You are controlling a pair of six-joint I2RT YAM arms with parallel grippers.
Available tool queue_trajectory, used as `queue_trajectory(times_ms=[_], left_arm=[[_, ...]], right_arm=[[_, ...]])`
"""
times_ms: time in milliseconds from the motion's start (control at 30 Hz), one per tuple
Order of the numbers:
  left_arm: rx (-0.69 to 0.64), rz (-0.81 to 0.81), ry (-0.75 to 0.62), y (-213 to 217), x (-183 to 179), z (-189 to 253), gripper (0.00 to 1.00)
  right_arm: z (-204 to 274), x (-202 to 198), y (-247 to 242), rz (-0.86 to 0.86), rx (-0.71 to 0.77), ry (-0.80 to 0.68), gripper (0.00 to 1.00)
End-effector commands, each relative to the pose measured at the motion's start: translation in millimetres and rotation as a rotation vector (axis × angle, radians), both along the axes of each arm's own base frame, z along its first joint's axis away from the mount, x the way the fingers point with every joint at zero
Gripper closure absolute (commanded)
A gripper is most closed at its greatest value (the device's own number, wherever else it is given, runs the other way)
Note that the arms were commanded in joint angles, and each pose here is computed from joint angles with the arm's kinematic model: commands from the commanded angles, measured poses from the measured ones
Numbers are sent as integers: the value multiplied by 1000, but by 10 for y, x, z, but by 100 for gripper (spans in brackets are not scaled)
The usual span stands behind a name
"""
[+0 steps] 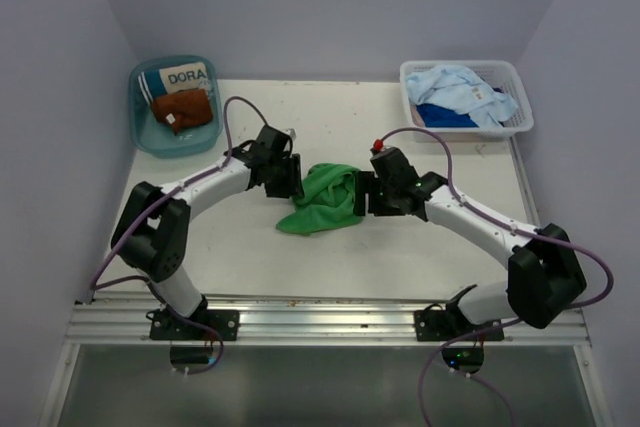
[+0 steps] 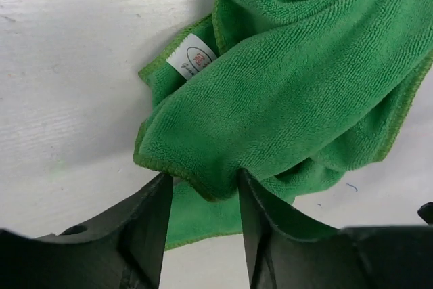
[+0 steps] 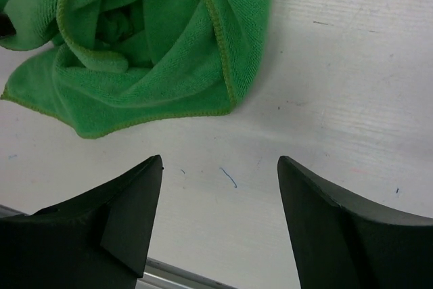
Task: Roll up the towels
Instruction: Flatten the towel
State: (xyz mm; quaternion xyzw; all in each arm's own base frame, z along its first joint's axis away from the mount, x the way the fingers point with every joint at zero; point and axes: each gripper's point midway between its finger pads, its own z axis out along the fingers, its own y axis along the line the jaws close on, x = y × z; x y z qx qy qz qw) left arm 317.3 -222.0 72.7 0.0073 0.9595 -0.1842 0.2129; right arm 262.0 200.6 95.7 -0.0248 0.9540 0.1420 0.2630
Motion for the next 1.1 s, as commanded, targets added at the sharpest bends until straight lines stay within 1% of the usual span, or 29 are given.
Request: queue_trajectory(times_ms=[0, 67, 100, 167, 200, 300, 333, 367, 400, 433, 500, 533, 567, 600, 700, 733, 767, 800, 833, 867, 900, 933, 967, 1033, 1067], left_arm=[[-84, -14, -70, -199, 240, 153, 56], [-81, -19, -74, -202, 254, 175, 72], [-76, -13, -88, -195, 287, 220, 84], [-69, -1, -106, -160, 311, 298, 96], [-63, 10, -119, -134, 339, 341, 100], [-66, 24, -137, -82, 361, 431, 100], [-74, 32, -146, -62, 370, 481, 100], [-77, 33, -152, -55, 370, 510, 100], [-80, 35, -155, -50, 368, 533, 100], [-89, 40, -165, -42, 371, 589, 100], [-101, 43, -176, -26, 382, 660, 100], [-112, 45, -195, -18, 389, 745, 100], [-115, 52, -204, 14, 412, 801, 100], [-119, 55, -212, 32, 424, 850, 100], [-166, 62, -262, 109, 512, 1141, 100], [-180, 61, -285, 143, 555, 1241, 100], [-205, 86, -330, 234, 696, 1444, 100], [-236, 81, -349, 256, 752, 1581, 100], [-246, 92, -368, 308, 838, 1688, 100], [-259, 114, -426, 415, 974, 1980, 100], [-256, 124, -455, 465, 1031, 2117, 100], [-255, 125, -484, 500, 1079, 2246, 100], [-266, 130, -535, 549, 1128, 2513, 100], [-269, 129, -580, 606, 1148, 2737, 100], [-271, 139, -613, 679, 1148, 2917, 100]], right_arm=[[-40, 129, 112, -36, 36, -14, 27], [-90, 215, 98, -61, 13, -30, 28], [-193, 233, 92, -67, -8, -14, 30], [-239, 329, 137, -73, -7, -21, 33], [-337, 340, 149, -73, -23, -2, 35], [-372, 453, 252, -66, -6, -10, 39], [-421, 517, 315, -63, 6, -15, 44], [-411, 529, 317, -65, 6, -19, 44], [-448, 541, 317, -70, 0, -14, 47], [-487, 556, 325, -72, -9, -4, 56], [-492, 586, 320, -79, -18, -8, 70], [-439, 613, 312, -86, -19, -23, 89], [-391, 645, 280, -99, -26, -38, 98], [-331, 701, 216, -117, -55, -72, 100], [76, 928, 53, -158, -50, -160, 100], [276, 1074, -56, -190, -35, -194, 100], [492, 1151, -111, -205, -11, -235, 100], [640, 1222, -168, -208, -5, -265, 100], [944, 1369, -263, -237, 12, -321, 100], [1137, 1419, -302, -244, 11, -359, 100], [1364, 1451, -348, -240, 1, -409, 100], [1709, 1496, -393, -254, 6, -470, 100], [1887, 1505, -420, -255, 7, -506, 100], [2382, 1458, -489, -258, 26, -606, 100], [2518, 1425, -516, -261, 33, -633, 100]])
